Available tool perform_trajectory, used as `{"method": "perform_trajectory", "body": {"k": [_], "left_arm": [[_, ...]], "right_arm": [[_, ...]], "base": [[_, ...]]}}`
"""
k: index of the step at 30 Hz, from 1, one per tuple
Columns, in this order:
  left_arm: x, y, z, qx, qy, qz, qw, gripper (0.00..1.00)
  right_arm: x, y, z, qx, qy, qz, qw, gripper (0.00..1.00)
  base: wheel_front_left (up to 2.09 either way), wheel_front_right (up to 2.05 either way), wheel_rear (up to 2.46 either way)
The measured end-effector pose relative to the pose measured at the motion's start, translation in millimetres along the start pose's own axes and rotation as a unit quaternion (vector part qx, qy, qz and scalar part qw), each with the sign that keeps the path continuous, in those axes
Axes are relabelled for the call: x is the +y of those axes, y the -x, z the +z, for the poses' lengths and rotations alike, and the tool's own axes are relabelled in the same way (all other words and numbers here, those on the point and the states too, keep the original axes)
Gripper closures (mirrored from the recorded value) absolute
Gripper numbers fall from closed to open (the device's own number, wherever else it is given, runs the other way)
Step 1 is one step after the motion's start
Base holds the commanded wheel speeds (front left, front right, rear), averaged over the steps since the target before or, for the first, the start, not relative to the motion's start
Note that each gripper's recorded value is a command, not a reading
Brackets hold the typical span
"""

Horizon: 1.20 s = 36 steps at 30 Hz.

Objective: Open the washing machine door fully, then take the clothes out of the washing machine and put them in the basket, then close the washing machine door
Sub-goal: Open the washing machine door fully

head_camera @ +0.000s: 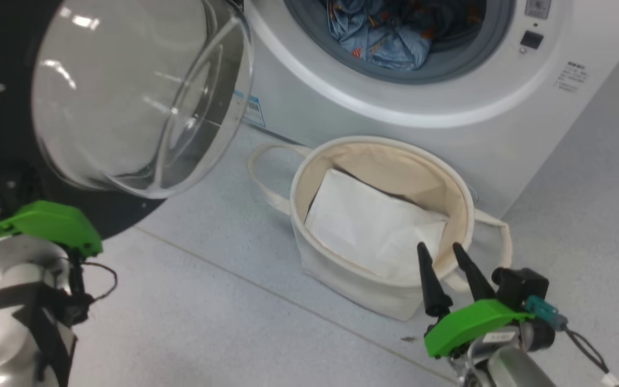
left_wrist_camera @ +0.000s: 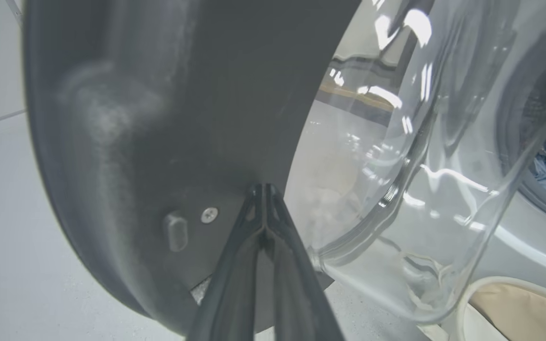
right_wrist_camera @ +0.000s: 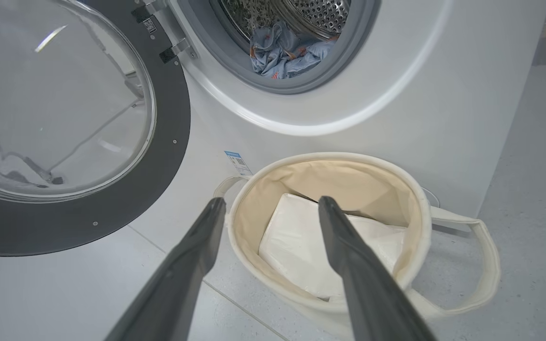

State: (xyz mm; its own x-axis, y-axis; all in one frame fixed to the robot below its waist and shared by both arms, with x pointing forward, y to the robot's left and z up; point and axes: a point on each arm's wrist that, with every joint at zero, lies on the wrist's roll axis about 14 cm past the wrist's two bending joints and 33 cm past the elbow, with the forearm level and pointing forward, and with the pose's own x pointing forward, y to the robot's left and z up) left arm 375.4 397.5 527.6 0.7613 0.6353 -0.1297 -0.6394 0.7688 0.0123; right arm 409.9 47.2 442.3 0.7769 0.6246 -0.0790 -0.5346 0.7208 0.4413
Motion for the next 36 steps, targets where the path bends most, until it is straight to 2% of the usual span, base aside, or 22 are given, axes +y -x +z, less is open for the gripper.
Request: {"method": "perform_trajectory", "body": {"k": [10, 20, 27, 36], "left_arm": [[17, -24, -33, 0.026, 0.006, 0.035, 0.999, 1.00], [9, -17, -20, -0.010, 0.014, 0.009, 1.000, 1.00], [-10, 6, -13, -0.041, 0.031, -0.035, 0.998, 1.00], [-73, 69, 2, -0.075, 0.054, -0.164, 0.982, 1.00]], "right_arm": [[-28, -10, 6, -0.004, 0.003, -0.026, 1.000, 0.00], [-23, 3, 29, -0.032, 0.013, -0.032, 0.999, 0.00], [-17, 23, 48, -0.065, 0.008, -0.041, 0.997, 0.00], [-4, 60, 81, -0.127, 0.001, -0.048, 0.991, 0.00]], "base": [[0.00, 0.00, 0.00], [0.00, 0.00, 0.00], [0.00, 0.00, 0.00], [0.00, 0.00, 0.00]]}}
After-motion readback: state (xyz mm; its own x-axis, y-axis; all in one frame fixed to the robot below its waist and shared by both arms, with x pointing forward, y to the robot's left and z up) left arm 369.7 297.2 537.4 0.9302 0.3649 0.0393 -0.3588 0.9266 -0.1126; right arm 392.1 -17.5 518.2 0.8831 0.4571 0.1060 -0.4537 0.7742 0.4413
